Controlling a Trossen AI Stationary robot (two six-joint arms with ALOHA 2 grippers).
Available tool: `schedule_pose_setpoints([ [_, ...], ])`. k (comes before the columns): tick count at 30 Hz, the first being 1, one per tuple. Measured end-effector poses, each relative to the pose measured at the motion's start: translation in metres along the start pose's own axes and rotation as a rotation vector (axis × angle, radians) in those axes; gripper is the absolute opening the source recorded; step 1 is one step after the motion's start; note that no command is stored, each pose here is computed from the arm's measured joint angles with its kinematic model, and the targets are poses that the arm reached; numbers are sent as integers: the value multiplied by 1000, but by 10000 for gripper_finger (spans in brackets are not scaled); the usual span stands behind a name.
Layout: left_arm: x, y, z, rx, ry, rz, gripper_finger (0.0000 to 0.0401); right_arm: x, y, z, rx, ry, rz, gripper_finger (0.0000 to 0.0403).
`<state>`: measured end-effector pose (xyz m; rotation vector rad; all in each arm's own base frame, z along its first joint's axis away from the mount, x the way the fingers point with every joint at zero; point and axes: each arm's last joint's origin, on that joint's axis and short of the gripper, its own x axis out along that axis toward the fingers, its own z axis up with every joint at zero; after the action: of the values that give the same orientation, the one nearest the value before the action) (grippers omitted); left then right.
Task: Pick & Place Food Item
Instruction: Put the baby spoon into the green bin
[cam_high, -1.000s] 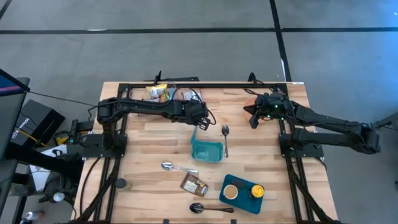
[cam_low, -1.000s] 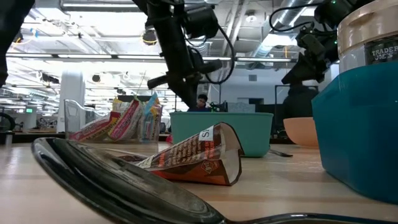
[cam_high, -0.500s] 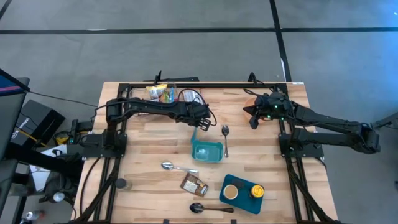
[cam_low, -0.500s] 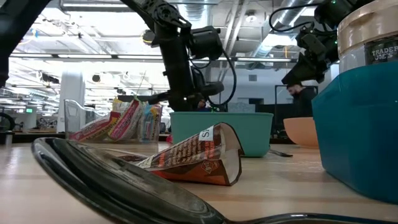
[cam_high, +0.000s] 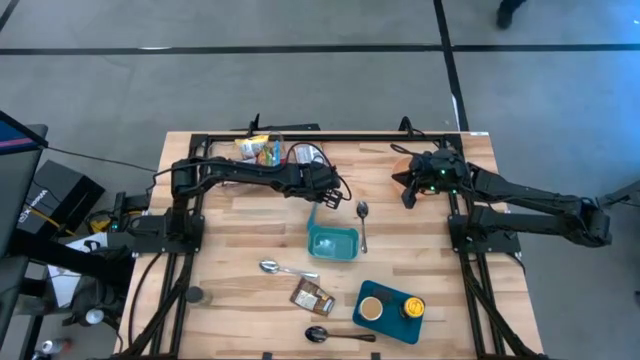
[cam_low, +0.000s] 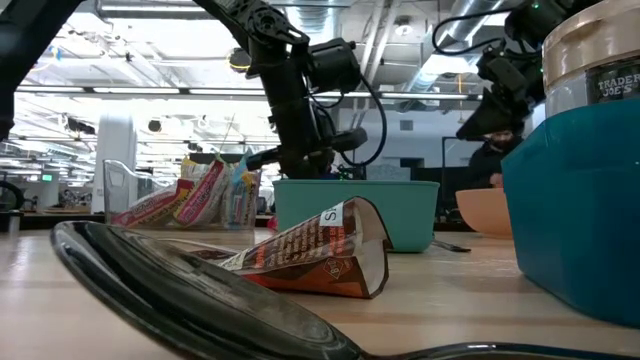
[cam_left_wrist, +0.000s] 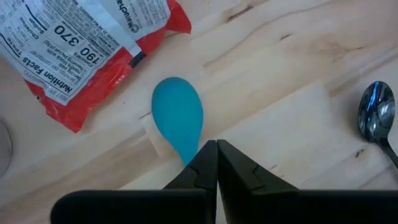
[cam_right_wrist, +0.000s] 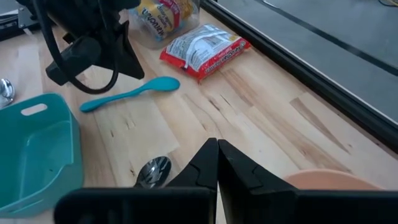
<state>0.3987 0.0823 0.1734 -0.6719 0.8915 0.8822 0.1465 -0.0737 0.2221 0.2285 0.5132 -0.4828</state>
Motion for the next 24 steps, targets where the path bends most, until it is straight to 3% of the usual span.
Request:
schedule_pose_setpoints([
  [3,-1,-1,-2,-63,3,0,1,0,0,-1,0,6,-1,0],
  [12,8,2,-19,-73,77,86,0,0,0,0,3,2,1,0],
  [24,7,0,-14,-53,49,50,5,0,2,0,3,3,13,0],
])
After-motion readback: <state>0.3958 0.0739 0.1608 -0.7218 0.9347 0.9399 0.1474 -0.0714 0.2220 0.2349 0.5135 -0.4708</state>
